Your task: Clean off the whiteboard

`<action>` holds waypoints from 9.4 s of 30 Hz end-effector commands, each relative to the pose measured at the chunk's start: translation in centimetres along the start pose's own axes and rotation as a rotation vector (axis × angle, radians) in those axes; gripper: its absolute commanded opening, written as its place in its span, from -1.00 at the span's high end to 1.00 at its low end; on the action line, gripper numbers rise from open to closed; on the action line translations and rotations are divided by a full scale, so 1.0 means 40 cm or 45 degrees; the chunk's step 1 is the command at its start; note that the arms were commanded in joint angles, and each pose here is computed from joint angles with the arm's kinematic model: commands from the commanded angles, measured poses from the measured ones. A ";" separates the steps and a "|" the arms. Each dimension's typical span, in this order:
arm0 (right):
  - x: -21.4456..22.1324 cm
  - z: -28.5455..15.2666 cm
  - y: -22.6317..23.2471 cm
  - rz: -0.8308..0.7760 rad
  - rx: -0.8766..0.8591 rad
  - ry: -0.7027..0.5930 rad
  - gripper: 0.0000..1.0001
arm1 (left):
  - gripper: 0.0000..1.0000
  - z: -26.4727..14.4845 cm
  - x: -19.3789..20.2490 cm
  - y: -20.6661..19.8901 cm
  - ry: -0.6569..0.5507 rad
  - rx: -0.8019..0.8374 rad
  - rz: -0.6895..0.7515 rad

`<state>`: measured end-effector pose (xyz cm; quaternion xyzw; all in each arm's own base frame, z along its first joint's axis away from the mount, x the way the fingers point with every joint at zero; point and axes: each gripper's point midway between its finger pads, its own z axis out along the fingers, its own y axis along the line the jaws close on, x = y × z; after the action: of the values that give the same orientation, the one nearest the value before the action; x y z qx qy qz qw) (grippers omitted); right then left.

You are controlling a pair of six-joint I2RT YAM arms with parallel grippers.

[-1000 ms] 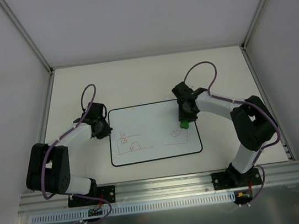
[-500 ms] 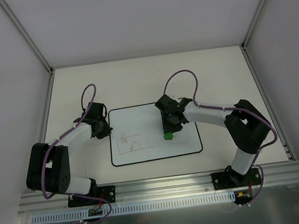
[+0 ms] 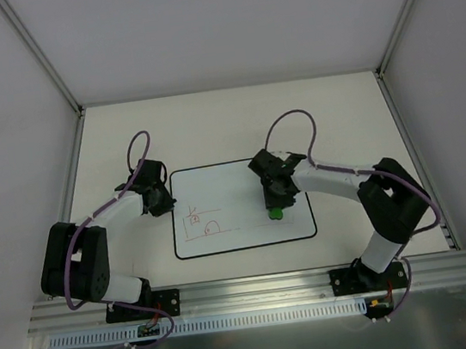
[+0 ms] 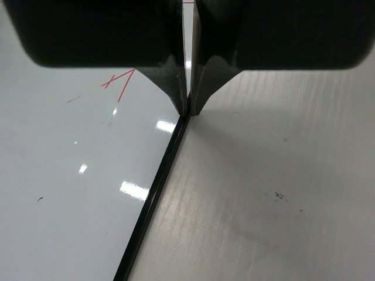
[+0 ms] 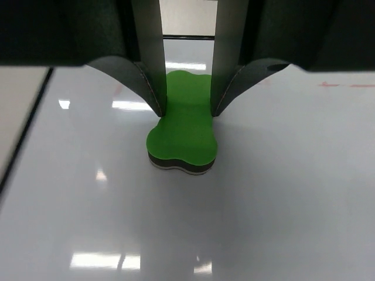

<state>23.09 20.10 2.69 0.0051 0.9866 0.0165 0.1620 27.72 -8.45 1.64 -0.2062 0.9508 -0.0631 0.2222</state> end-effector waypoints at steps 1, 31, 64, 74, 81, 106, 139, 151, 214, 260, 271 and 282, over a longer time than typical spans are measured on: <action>0.117 0.010 0.120 -0.137 -0.060 0.188 0.99 | 1.00 0.015 0.100 0.067 0.179 -0.129 0.027; 0.111 -0.008 -0.277 0.259 0.188 0.154 0.99 | 1.00 0.016 0.101 0.057 0.194 -0.113 0.027; 0.112 -0.072 0.417 -0.351 -0.255 0.044 -0.03 | 0.53 -0.031 0.065 -0.007 0.153 0.026 0.023; -0.005 -0.172 0.303 -0.253 -0.281 -0.117 -0.51 | -0.79 -0.157 0.005 -0.049 0.038 0.101 0.044; -0.033 -0.091 0.013 -0.118 -0.097 -0.069 -0.37 | -0.83 -0.218 0.088 -0.125 0.046 0.182 0.138; 0.017 0.037 -0.242 0.206 -0.169 0.104 0.39 | -0.62 -0.137 0.307 -0.236 0.154 -0.023 0.328; 0.033 0.033 -0.235 0.225 -0.210 0.086 0.92 | 0.08 -0.140 0.283 -0.224 0.095 -0.124 0.287; 0.035 0.033 -0.237 0.221 -0.205 0.086 0.92 | 0.07 -0.126 0.290 -0.213 0.106 -0.169 0.309; 0.028 0.037 -0.244 0.227 -0.176 0.086 0.99 | 1.00 -0.010 0.080 -0.054 0.300 -0.446 0.344; 0.023 0.038 -0.245 0.225 -0.172 0.081 0.99 | 1.00 -0.016 0.193 0.006 0.484 -0.405 0.324; 0.022 0.039 -0.245 0.225 -0.169 0.082 0.99 | 1.00 -0.071 0.374 -0.158 0.573 -0.162 0.581; 0.023 0.038 -0.245 0.221 -0.171 0.083 0.99 | 1.00 -0.042 0.212 -0.057 0.420 -0.285 0.372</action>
<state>23.48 11.23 1.53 0.0782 0.9787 0.1224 0.1452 21.41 -18.48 2.38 -0.0260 0.9973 -0.0081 0.0681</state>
